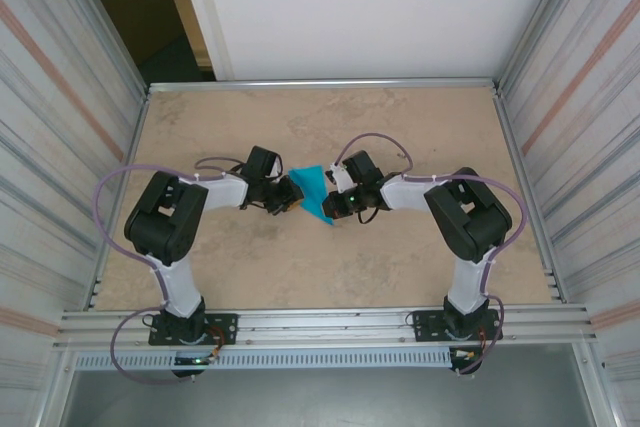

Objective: Fold a paper plane with a square sheet of paper (pick it up from the middle)
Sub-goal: Fourth fold the wing at the center of the table.

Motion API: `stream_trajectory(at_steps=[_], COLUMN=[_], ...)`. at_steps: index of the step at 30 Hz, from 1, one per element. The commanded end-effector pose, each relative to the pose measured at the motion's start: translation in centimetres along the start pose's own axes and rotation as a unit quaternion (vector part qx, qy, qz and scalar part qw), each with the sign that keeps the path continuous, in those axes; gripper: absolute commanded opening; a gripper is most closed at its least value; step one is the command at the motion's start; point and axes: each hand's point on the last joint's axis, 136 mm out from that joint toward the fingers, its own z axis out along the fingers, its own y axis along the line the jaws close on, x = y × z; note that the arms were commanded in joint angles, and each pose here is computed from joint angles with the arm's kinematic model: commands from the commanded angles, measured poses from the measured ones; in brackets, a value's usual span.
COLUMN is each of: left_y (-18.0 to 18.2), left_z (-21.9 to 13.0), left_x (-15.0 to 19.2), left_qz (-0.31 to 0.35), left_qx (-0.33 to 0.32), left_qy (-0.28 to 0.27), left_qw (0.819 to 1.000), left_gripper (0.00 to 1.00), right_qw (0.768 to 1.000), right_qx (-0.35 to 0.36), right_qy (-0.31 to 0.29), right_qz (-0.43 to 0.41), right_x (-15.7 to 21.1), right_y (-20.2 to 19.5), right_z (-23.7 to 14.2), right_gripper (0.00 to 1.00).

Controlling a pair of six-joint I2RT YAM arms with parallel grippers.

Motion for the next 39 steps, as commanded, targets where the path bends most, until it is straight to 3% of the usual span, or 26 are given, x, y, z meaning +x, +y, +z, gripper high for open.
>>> stream_trajectory(at_steps=[1, 18, 34, 39], left_y=[0.4, 0.8, -1.5, -2.3], left_z=[0.4, 0.2, -0.5, -0.4], left_x=[0.5, 0.6, -0.1, 0.0], left_qz=[0.007, 0.007, 0.041, 0.069], left_qx=[-0.012, -0.021, 0.016, 0.043], left_qy=[0.014, 0.015, -0.001, -0.008], left_qw=[1.000, 1.000, 0.999, 0.997], left_gripper=[0.16, 0.16, 0.19, 0.25], right_qw=[0.999, 0.994, 0.988, 0.985], right_qx=[-0.029, -0.065, -0.083, -0.092], right_qy=[0.007, 0.018, 0.024, 0.025], right_qz=[0.024, 0.089, 0.130, 0.142], right_x=[-0.2, 0.2, 0.4, 0.4], right_y=[0.4, -0.7, -1.2, -1.4], right_z=[0.3, 0.3, 0.4, 0.3], right_gripper=[0.02, 0.02, 0.01, 0.02])
